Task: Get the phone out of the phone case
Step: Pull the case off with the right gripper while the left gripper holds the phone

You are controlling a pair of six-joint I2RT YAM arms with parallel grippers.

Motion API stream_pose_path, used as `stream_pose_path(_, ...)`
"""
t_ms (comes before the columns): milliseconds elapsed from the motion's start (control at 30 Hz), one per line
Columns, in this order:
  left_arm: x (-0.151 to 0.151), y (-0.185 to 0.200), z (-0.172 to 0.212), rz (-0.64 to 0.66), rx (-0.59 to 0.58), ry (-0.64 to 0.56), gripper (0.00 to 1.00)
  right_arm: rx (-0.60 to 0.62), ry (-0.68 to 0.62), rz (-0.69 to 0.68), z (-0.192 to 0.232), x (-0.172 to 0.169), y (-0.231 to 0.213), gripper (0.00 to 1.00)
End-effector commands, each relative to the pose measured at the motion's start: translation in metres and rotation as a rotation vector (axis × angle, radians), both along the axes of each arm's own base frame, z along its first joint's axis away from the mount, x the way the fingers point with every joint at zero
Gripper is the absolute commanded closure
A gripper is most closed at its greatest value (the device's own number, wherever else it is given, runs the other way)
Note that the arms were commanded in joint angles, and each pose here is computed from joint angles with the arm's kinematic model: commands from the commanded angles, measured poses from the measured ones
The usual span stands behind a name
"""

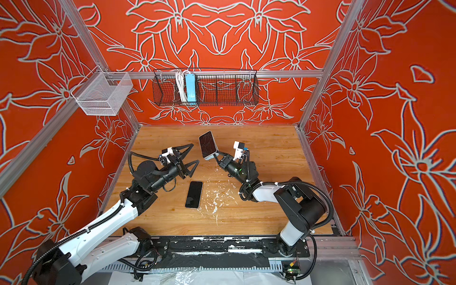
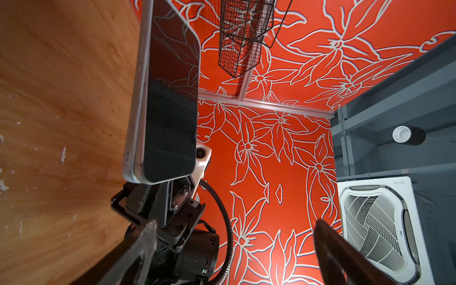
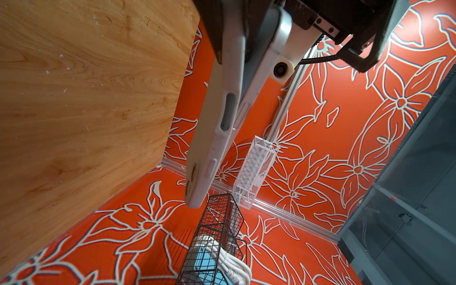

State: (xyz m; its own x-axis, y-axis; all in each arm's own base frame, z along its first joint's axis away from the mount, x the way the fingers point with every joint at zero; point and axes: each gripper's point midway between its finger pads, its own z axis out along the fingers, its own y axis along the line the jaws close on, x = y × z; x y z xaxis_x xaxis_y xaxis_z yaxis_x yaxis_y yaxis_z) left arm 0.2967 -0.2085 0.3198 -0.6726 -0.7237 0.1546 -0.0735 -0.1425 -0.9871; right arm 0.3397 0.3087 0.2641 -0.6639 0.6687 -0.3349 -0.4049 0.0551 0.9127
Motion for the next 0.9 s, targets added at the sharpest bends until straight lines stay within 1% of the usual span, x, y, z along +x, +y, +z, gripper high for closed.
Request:
stream_pose_path(0,0.002,0.001,0.007,0.029,-0.053,0.021,0.03,0.079,-0.129,-0.037,0.042,0.0,0.002,1.0)
stream_pose_path(133,0.006,0.003,0.004,0.051,-0.052,0.025,0.02,0.077,-0.128,-0.04,0.041,-0.001,0.007,1.0)
stream_pose_path(300,0.007,0.001,0.009,0.048,-0.063,0.023,0.02,0.077,-0.135,-0.043,0.043,-0.004,0.009,1.0)
stream_pose_path(333,0.012,-0.004,-0.001,0.044,-0.05,0.049,0.02,0.078,-0.138,-0.046,0.044,-0.004,0.009,1.0)
stream_pose_path(600,0.019,-0.01,-0.008,0.042,-0.055,0.057,0.01,0.081,-0.14,-0.041,0.045,-0.007,0.014,1.0)
stream_pose_path(700,0.021,-0.013,-0.005,0.037,-0.067,0.043,0.0,0.081,-0.138,-0.038,0.044,-0.007,0.015,1.0)
stream_pose_path(867,0.023,-0.018,0.0,0.026,-0.075,0.033,0.02,0.072,-0.135,-0.036,0.041,-0.008,0.017,1.0)
